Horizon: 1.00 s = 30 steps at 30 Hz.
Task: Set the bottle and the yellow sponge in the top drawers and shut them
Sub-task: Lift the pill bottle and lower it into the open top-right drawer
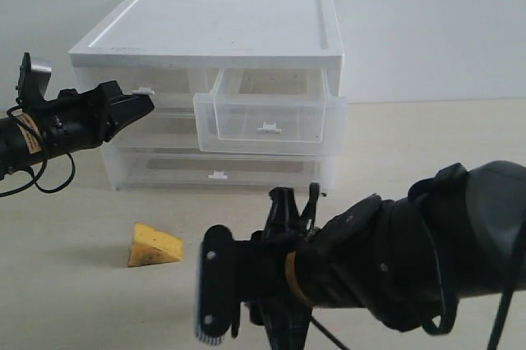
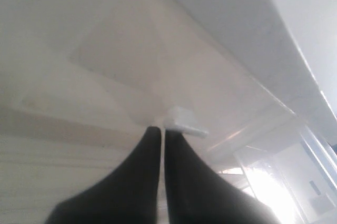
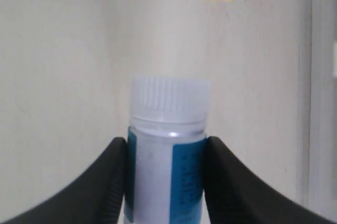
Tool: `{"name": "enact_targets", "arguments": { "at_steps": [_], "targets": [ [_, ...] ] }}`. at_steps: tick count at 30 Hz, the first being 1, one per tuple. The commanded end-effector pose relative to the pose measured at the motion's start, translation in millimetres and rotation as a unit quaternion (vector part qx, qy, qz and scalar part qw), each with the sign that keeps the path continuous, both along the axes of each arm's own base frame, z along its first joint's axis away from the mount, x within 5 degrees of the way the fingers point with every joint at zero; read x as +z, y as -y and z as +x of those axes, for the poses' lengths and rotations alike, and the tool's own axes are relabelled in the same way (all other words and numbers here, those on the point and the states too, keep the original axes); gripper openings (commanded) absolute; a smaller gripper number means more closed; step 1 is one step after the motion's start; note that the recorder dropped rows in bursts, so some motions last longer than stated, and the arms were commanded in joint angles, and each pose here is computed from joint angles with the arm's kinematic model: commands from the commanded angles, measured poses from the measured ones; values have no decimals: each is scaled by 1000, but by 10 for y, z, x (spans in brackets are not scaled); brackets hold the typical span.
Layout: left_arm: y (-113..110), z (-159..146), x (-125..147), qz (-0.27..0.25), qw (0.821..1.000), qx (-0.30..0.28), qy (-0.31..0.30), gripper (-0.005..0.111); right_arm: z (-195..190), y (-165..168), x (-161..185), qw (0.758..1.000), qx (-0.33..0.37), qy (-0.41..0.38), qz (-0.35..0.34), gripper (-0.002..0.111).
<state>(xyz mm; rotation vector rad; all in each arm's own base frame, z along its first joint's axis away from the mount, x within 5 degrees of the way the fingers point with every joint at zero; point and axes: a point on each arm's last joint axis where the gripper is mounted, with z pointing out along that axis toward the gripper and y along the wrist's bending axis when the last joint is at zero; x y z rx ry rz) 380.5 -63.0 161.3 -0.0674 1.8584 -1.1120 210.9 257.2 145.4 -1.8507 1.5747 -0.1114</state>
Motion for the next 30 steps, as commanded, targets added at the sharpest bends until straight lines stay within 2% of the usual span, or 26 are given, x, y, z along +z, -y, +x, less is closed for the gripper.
{"name": "enact_targets", "arguments": {
  "at_steps": [1,4,9,13,18,24,30],
  "targets": [
    [-15,35,48,-11,1000,14,11,4,-215,-117,238,999,28,38,17,0],
    [-15,35,48,-11,1000,14,11,4,-260,-92,488,995,14,93,24,0],
    [-15,35,48,-11,1000,14,11,4,-328,-3,938,987,17,139,79,0],
    [-12,31,46,-9,1000,11,12,4,-350,100,1235,974,27,204,92,0],
    [-12,31,46,-9,1000,11,12,4,-134,188,1604,954,-43,278,99,0],
    [-11,31,39,-9,1000,10,11,4,308,208,1814,950,-63,278,124,0],
    [-11,31,38,-8,1000,10,11,4,618,195,1745,950,-89,278,109,0]
  ]
}}
